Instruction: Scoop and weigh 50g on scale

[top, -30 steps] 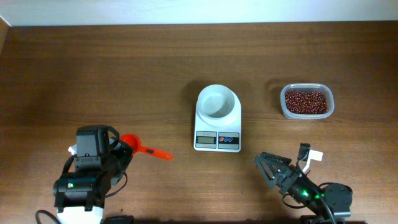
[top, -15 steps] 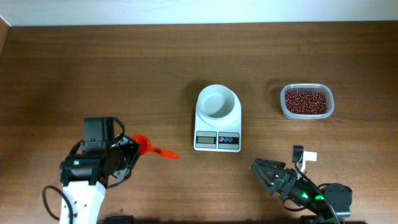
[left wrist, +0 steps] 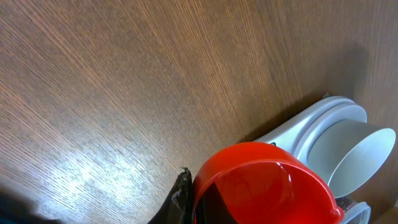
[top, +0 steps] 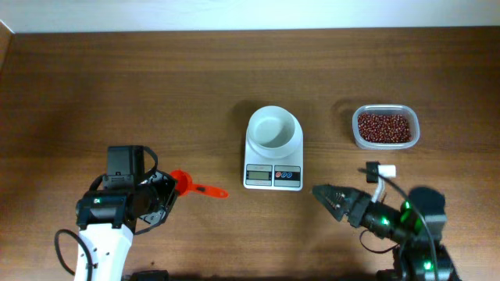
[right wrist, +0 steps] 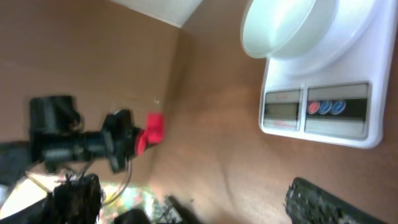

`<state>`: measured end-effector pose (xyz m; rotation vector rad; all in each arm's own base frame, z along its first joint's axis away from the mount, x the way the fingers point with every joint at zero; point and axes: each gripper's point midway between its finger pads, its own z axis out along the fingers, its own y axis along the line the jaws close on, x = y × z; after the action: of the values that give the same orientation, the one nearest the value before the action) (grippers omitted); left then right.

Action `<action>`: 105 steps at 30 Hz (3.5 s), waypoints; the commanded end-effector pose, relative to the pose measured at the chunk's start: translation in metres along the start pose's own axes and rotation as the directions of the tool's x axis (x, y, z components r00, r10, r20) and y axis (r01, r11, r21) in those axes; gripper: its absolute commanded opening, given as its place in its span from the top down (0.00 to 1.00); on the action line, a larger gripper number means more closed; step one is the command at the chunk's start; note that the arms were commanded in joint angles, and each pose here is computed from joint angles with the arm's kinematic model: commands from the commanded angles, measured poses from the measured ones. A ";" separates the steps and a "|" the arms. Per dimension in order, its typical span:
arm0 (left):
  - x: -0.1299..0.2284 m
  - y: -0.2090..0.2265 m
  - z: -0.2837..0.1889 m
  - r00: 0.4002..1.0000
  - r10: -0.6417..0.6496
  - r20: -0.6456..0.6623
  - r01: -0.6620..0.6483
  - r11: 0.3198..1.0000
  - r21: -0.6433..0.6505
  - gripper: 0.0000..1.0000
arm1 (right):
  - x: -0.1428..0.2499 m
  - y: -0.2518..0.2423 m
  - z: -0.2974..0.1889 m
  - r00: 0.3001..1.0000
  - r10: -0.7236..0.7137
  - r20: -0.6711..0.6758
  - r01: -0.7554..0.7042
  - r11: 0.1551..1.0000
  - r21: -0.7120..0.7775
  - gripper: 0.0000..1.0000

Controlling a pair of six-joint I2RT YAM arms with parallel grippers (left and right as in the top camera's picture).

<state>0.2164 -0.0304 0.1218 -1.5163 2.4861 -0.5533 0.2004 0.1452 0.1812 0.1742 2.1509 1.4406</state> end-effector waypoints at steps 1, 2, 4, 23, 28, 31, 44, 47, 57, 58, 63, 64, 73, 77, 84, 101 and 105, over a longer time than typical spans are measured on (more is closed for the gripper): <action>-0.002 0.001 -0.003 1.000 -0.019 0.014 0.019 1.000 -0.011 1.00 | 0.004 0.020 0.008 0.977 -0.173 -0.124 0.175 0.985 0.002 0.04; -0.002 0.002 -0.003 1.000 -0.020 0.016 0.020 1.000 -0.013 1.00 | 0.008 0.023 0.011 0.971 -0.179 -0.159 0.181 0.983 -0.002 0.03; -0.003 0.002 -0.003 1.000 -0.019 0.021 0.019 1.000 -0.014 1.00 | 0.014 0.029 0.021 0.958 -0.188 -0.216 0.186 0.982 -0.027 0.01; 0.023 0.008 0.001 0.994 -0.105 0.007 0.105 0.991 -0.086 1.00 | 0.041 0.051 0.091 0.937 -0.102 -0.334 0.077 0.993 -0.089 0.12; 0.032 0.005 0.003 0.983 -0.181 -0.002 0.180 0.980 -0.084 1.00 | 0.051 0.060 0.106 0.945 -0.106 -0.310 0.086 0.993 -0.079 0.21; 0.039 -0.001 0.004 0.985 -0.170 -0.013 0.169 0.983 -0.068 1.00 | 0.061 0.058 0.117 0.948 -0.032 -0.318 0.023 0.999 -0.033 0.22; 0.061 -0.006 0.006 0.996 -0.072 -0.054 0.068 0.995 -0.068 1.00 | 0.075 0.062 0.140 0.937 -0.008 -0.350 -0.015 0.998 -0.064 0.48; 0.062 -0.006 0.006 0.995 -0.073 -0.063 0.069 0.995 -0.068 1.00 | 0.073 0.064 0.141 0.941 -0.016 -0.338 -0.010 0.997 -0.074 0.51; 0.075 -0.009 0.006 0.991 -0.070 -0.114 0.063 0.996 -0.061 1.00 | 0.078 0.075 0.146 0.950 -0.056 -0.306 0.027 0.995 -0.098 0.55; 0.077 -0.009 0.006 0.991 -0.069 -0.116 0.062 0.996 -0.062 1.00 | 0.078 0.075 0.146 0.951 -0.056 -0.306 0.027 0.995 -0.098 0.56; 0.079 -0.009 0.008 0.989 -0.080 -0.121 0.072 0.995 -0.072 1.00 | 0.081 0.076 0.146 0.948 -0.058 -0.312 0.027 0.995 -0.101 0.64; 0.079 -0.009 0.008 0.989 -0.081 -0.123 0.072 0.995 -0.073 1.00 | 0.081 0.076 0.145 0.948 -0.058 -0.313 0.027 0.995 -0.101 0.65; 0.082 -0.017 0.020 0.985 -0.083 -0.153 0.071 0.994 -0.080 1.00 | 0.081 0.076 0.145 0.947 -0.058 -0.316 0.026 0.994 -0.103 0.69; 0.081 -0.020 0.020 0.987 -0.056 -0.150 0.047 0.997 -0.066 1.00 | 0.082 0.077 0.145 0.946 -0.058 -0.319 0.026 0.994 -0.104 0.70; 0.083 -0.020 0.020 0.987 0.019 -0.162 -0.028 0.998 -0.054 1.00 | 0.079 0.075 0.146 0.951 -0.065 -0.303 0.036 0.995 -0.097 0.71; 0.083 -0.021 0.020 0.978 0.120 -0.169 -0.127 0.991 -0.034 1.00 | 0.080 0.073 0.147 0.949 -0.082 -0.305 0.055 0.994 -0.095 0.77; 0.083 -0.022 0.020 0.977 0.131 -0.170 -0.137 0.990 -0.026 1.00 | 0.080 0.073 0.147 0.949 -0.082 -0.305 0.055 0.994 -0.095 0.77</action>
<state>0.2017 -0.1129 0.1122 -1.4175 2.6853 -0.6165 0.1934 0.3222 0.1681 -0.1271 2.3366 1.5938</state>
